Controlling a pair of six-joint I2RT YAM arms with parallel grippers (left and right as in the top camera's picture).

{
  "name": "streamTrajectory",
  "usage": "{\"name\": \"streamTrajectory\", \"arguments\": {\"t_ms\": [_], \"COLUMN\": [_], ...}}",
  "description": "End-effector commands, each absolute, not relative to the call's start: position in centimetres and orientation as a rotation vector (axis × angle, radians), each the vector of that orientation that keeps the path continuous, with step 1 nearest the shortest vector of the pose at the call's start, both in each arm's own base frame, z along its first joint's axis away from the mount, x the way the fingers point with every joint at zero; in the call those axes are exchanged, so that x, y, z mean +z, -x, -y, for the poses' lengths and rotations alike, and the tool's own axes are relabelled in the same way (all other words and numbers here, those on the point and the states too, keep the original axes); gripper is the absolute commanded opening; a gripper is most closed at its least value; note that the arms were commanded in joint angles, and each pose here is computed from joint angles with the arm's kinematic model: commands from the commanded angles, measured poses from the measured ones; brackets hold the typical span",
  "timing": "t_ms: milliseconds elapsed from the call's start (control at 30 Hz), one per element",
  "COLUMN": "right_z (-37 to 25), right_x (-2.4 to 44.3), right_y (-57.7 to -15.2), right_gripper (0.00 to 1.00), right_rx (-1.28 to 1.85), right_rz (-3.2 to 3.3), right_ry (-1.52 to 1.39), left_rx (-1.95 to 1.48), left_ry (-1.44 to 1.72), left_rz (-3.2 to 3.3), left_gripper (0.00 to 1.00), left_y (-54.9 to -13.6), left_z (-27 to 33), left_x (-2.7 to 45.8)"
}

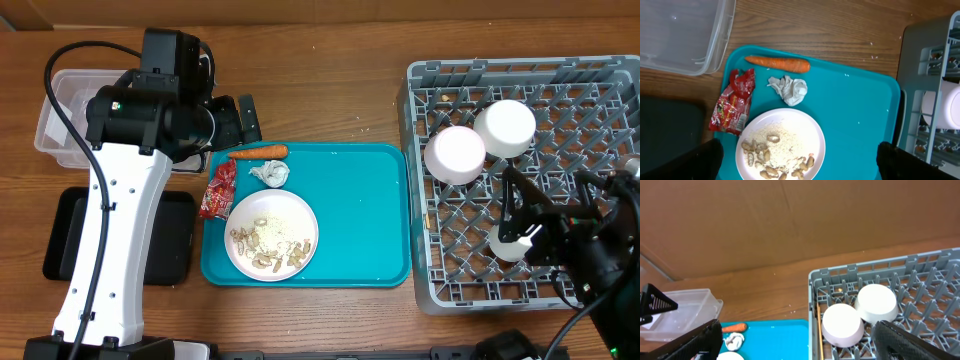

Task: Sort waste into correct bins and load items into the dishwasher
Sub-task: 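Grasp the crumpled white tissue with the left gripper, drop into clear bin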

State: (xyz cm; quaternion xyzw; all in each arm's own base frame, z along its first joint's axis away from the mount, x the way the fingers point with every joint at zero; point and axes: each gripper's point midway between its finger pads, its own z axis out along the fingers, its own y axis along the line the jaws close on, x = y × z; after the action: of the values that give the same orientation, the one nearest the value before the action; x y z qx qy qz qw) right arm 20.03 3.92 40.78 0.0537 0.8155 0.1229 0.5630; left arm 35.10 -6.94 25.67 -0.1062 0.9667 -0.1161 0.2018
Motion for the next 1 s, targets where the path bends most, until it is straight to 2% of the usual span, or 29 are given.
{"name": "streamTrajectory", "arguments": {"t_ms": [0,233,533,733,967], "right_z": [-3.6,-3.5,-3.5,-3.5,-3.5], "right_x": [40.6,40.1,40.1,40.1,40.1], "right_y": [-19.8,-19.7,-19.7,-19.7,-19.7], "right_gripper": [1.00,1.00,1.00,1.00,1.00], "right_rx": [0.273,0.265,0.265,0.265,0.265], "right_rz": [-1.930,-1.951,-1.951,-1.951,-1.951], "right_ry": [-0.138,-0.137,-0.137,-0.137,-0.137], "left_rx": [-0.329,-0.220,0.059,0.091,0.110], "left_ry": [0.299,0.157,0.006,0.028,0.026], "left_rz": [-2.676,-2.825,-3.024,-3.121,-3.136], "left_gripper": [1.00,1.00,0.99,0.85,0.75], "left_y": [-35.5,-34.1,-34.6,-35.5,-36.8], "left_z": [6.9,8.5,11.4,11.9,12.4], "left_x": [26.3,22.9,10.9,4.5,0.1]}}
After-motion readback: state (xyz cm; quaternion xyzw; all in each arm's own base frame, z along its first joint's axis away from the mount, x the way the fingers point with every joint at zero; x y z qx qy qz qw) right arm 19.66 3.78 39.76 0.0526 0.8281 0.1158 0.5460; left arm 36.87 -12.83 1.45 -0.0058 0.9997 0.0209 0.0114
